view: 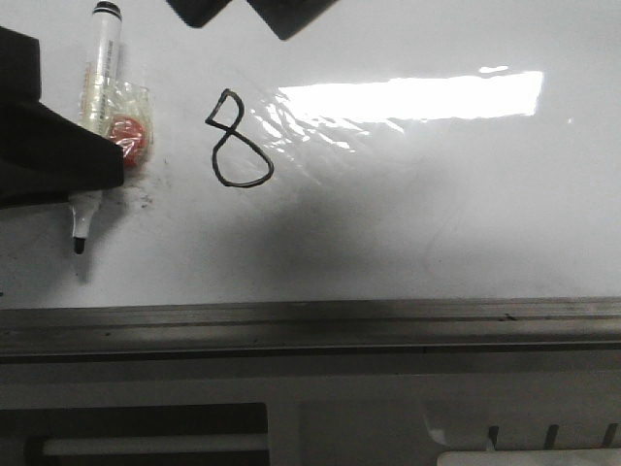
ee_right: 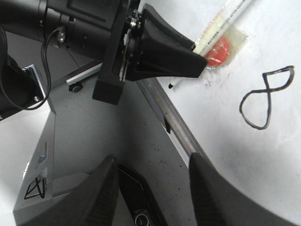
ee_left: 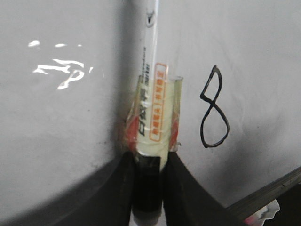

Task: Write number 8 on whiteboard

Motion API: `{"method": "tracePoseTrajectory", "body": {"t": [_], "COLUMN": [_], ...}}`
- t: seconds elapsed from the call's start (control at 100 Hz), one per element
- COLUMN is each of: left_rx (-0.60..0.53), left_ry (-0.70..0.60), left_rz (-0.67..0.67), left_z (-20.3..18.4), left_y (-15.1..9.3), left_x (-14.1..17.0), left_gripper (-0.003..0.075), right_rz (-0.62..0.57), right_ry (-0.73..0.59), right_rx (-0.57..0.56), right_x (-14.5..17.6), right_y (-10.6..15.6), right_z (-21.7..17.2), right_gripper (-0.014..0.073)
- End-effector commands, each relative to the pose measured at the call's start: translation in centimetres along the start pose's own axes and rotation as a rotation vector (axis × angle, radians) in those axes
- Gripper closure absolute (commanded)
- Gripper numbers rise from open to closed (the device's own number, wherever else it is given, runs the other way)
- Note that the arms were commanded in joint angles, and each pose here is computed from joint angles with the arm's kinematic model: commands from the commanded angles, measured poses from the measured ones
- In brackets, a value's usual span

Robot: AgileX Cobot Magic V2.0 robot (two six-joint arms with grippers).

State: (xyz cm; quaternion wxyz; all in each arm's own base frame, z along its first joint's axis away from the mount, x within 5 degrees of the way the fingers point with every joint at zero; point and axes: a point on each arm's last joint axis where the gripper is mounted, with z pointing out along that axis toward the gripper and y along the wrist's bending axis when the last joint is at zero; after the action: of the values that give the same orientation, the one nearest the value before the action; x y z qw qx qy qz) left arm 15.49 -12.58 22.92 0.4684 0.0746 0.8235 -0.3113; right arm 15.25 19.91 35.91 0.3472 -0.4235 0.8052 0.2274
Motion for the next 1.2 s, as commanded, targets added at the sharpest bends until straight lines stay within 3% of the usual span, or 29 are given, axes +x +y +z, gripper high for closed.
{"method": "tracePoseTrajectory", "body": {"t": [0.0, 0.11, 0.28, 0.35, 0.45, 0.47, 0.55, 0.7, 0.89, 1.19], "left_rx": [0.048, 0.051, 0.053, 0.059, 0.069, 0.074, 0.085, 0.118, 0.179, 0.217], "left_ry": [-0.100, -0.106, -0.111, -0.120, -0.136, -0.145, -0.154, -0.203, -0.324, -0.417], "left_rz": [-0.016, -0.016, -0.019, -0.019, -0.018, -0.018, 0.004, 0.064, 0.147, 0.243], "left_z": [0.0, 0.0, -0.2, -0.4, -1.2, -1.4, -2.3, -4.7, -7.9, -10.9], "left_y": [-0.8, -0.8, -0.8, -0.9, -1.1, -1.2, -1.4, -1.8, -2.1, -1.2], "left_x": [-1.6, -1.7, -1.7, -1.9, -2.2, -2.3, -2.6, -3.1, -3.5, -1.4], "left_gripper": [0.0498, 0.0351, 0.0339, 0.0339, 0.0339, 0.0344, 0.0395, 0.0741, 0.0741, 0.0741], "right_rz": [-0.006, -0.006, -0.006, -0.006, -0.011, -0.014, -0.026, -0.047, -0.049, -0.066], "right_ry": [-0.101, -0.101, -0.101, -0.107, -0.121, -0.123, -0.138, -0.251, -0.478, -0.703], "right_rx": [0.011, 0.011, 0.011, 0.012, 0.018, 0.021, 0.033, 0.070, 0.119, 0.168], "right_x": [-1.3, -1.3, -1.3, -1.4, -1.5, -1.5, -1.4, -0.7, 2.8, 13.6], "right_y": [0.1, 0.1, 0.1, 0.1, 0.0, 0.0, 0.0, 0.0, 0.0, 0.4], "right_z": [-1.3, -1.3, -1.3, -1.3, -1.5, -1.5, -2.1, -3.5, -5.7, -7.9], "right_gripper": [0.0294, 0.0294, 0.0324, 0.0417, 0.0636, 0.0667, 0.0657, 0.0657, 0.0657, 0.0657]}}
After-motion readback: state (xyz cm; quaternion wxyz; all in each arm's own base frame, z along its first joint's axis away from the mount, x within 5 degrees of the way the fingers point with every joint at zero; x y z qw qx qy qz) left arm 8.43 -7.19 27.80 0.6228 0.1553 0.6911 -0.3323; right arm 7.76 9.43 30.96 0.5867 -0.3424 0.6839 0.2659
